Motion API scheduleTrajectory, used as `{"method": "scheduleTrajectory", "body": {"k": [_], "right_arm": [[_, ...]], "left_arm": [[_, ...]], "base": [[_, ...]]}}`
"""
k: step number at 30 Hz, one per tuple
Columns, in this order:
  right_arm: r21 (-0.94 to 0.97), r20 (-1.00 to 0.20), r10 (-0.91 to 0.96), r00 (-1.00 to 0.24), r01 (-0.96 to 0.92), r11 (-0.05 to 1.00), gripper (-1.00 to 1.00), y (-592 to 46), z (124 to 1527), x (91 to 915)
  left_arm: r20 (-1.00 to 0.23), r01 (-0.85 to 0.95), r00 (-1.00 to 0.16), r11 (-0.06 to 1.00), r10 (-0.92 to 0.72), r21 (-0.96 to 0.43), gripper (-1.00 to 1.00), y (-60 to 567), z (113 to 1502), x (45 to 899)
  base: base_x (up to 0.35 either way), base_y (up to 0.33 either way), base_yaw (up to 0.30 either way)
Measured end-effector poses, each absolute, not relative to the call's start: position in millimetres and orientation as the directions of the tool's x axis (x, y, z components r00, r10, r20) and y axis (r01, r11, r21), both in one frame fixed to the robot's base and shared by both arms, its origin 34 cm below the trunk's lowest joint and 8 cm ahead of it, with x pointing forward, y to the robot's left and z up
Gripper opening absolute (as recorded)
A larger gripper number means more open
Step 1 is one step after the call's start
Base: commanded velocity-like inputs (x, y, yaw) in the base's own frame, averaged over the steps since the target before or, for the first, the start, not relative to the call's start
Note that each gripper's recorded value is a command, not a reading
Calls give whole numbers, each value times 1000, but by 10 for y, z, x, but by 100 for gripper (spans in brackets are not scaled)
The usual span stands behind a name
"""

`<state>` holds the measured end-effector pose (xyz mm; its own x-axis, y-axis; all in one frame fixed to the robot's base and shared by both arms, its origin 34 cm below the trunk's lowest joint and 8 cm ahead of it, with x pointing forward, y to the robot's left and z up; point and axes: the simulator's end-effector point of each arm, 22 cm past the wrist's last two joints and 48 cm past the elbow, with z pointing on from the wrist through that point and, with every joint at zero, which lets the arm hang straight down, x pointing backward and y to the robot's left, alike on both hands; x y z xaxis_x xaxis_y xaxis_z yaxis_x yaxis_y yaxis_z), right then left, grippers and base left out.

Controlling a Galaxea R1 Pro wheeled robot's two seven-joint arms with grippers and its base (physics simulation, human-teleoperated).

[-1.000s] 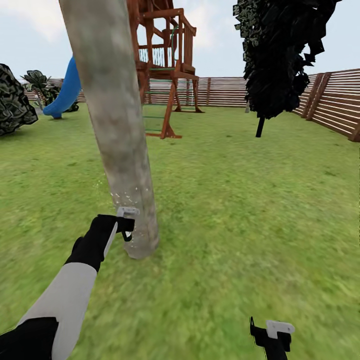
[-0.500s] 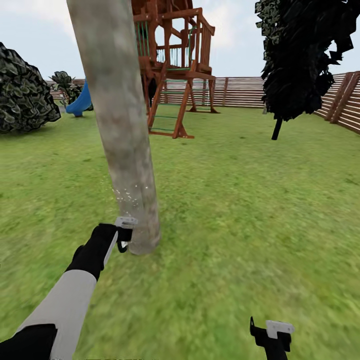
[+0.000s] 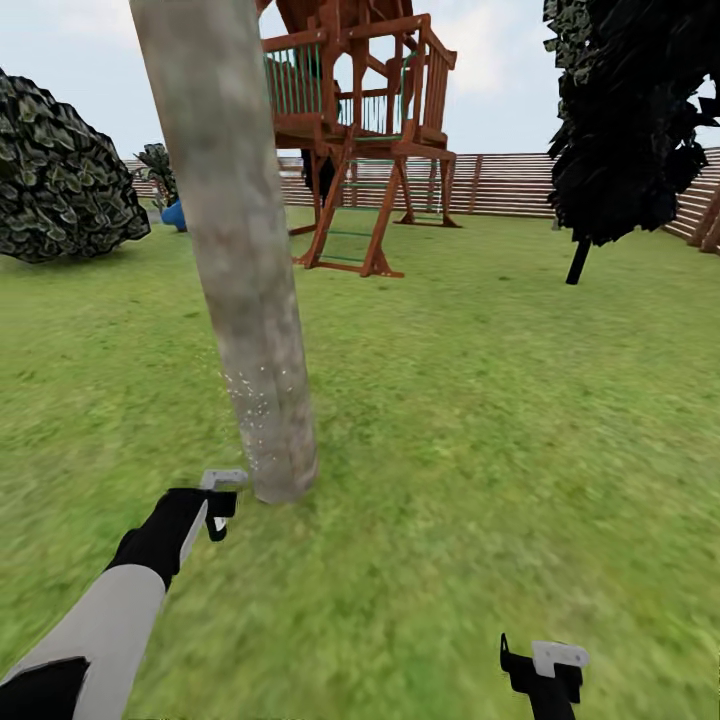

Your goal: In the garden, pick up the pesticide atomizer on the floor and spray pesticide onto both trees until each tree trunk is fully covered.

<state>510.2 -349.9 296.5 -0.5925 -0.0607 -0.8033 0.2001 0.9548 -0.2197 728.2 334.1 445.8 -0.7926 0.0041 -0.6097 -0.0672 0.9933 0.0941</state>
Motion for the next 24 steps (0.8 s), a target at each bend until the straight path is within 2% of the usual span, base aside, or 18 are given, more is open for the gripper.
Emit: {"method": "scheduleTrajectory", "body": {"k": [3,8,11,18,24], "right_arm": [[-218,-804,-61,-591,197,956,100,-3484,2967,5107],[-218,-804,-61,-591,199,956,100,-3490,2967,5106],[-218,-804,-61,-592,197,956,100,-3488,2966,5107],[-218,-804,-62,-592,196,956,100,-3479,2965,5107],[-219,-804,-62,-592,196,956,100,-3488,2966,5103]], "left_arm": [[-643,-72,-766,994,0,86,-100,3308,4465,7318],[-622,-72,-783,993,-1,89,-100,3304,4267,7126],[-619,-72,-786,993,-1,90,-100,3294,4245,7109],[-618,-73,-786,993,-3,89,-100,3292,4240,7104],[-618,-72,-786,994,-2,88,-100,3279,4239,7104]], "base": [[74,-275,10],[14,-273,0],[0,-44,56],[7,-10,264],[100,-213,40]]}}
